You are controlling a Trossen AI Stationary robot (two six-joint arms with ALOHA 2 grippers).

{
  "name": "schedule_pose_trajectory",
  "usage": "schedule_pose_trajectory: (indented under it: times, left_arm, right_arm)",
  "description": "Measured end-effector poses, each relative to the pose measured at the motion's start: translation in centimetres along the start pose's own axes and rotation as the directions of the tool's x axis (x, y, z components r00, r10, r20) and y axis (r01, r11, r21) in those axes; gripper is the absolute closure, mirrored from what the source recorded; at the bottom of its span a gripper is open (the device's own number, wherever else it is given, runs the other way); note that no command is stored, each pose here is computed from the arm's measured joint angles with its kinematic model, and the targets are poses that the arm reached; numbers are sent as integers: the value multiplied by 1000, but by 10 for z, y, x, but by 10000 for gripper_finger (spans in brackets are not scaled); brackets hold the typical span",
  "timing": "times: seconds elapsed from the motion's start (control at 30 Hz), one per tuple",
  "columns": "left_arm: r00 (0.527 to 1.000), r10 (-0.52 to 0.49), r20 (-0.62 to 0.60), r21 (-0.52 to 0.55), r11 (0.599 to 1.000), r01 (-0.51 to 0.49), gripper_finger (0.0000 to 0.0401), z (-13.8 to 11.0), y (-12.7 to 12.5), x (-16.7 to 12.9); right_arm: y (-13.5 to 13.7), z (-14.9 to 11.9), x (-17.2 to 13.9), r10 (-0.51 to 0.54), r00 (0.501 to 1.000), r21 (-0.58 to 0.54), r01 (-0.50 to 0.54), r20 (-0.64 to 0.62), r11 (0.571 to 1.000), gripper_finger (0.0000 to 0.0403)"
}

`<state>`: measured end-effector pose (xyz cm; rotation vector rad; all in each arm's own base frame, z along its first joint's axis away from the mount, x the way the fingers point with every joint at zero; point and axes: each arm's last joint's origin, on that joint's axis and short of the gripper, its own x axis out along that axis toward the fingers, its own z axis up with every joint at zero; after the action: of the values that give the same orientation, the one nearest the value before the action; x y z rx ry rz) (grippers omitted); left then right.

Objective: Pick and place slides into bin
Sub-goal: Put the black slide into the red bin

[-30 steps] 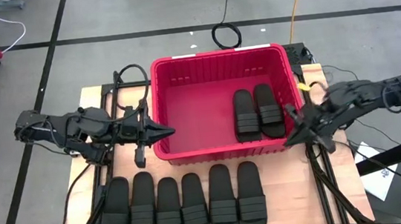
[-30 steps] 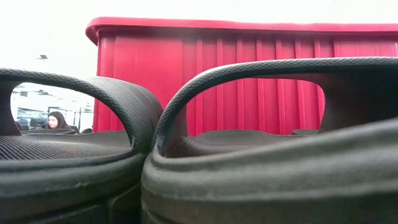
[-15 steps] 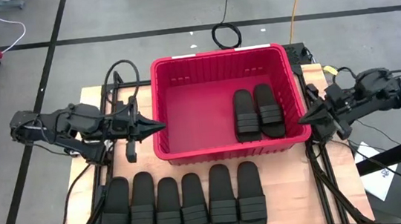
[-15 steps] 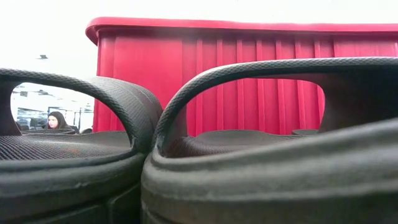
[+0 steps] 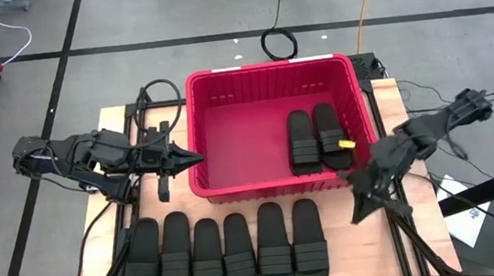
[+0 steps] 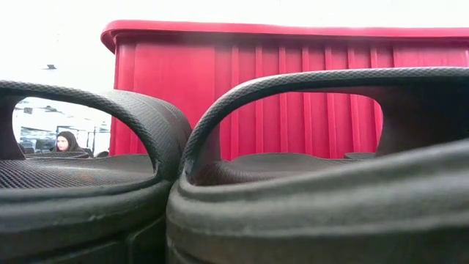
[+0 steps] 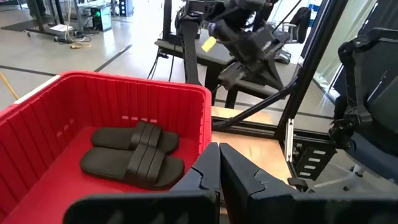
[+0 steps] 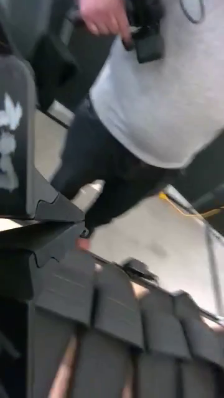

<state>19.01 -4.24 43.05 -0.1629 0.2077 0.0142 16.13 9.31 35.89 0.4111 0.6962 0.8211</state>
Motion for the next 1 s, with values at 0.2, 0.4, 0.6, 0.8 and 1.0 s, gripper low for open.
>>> schedule_pose_trajectory:
  times: [0.2, 0.4, 0.6, 0.8, 1.0]
  left_arm:
    - [1000, -13, -15, 4, 1000, 13, 395, -1, 0, 0]
    - [997, -35, -68, -10, 999, 34, 396, -6, 0, -1]
    - [990, -85, -112, -11, 996, 84, 396, -9, -1, -2]
    - [985, -125, -120, -2, 992, 125, 396, -9, -2, -3]
    - [982, -147, -114, 1, 989, 149, 396, -8, -2, -7]
  right_arm:
    - [8, -8, 30, 101, 984, 47, -96, -149, 994, 403]
    - [11, -20, 65, 51, 965, 19, -47, -257, 999, 403]
    - [-1, -24, 95, -177, 957, -54, 169, -228, 984, 403]
    - [-15, -26, 129, -197, 950, -42, 192, -243, 980, 403]
    - [-37, -43, 154, -237, 917, 59, 269, -320, 961, 393]
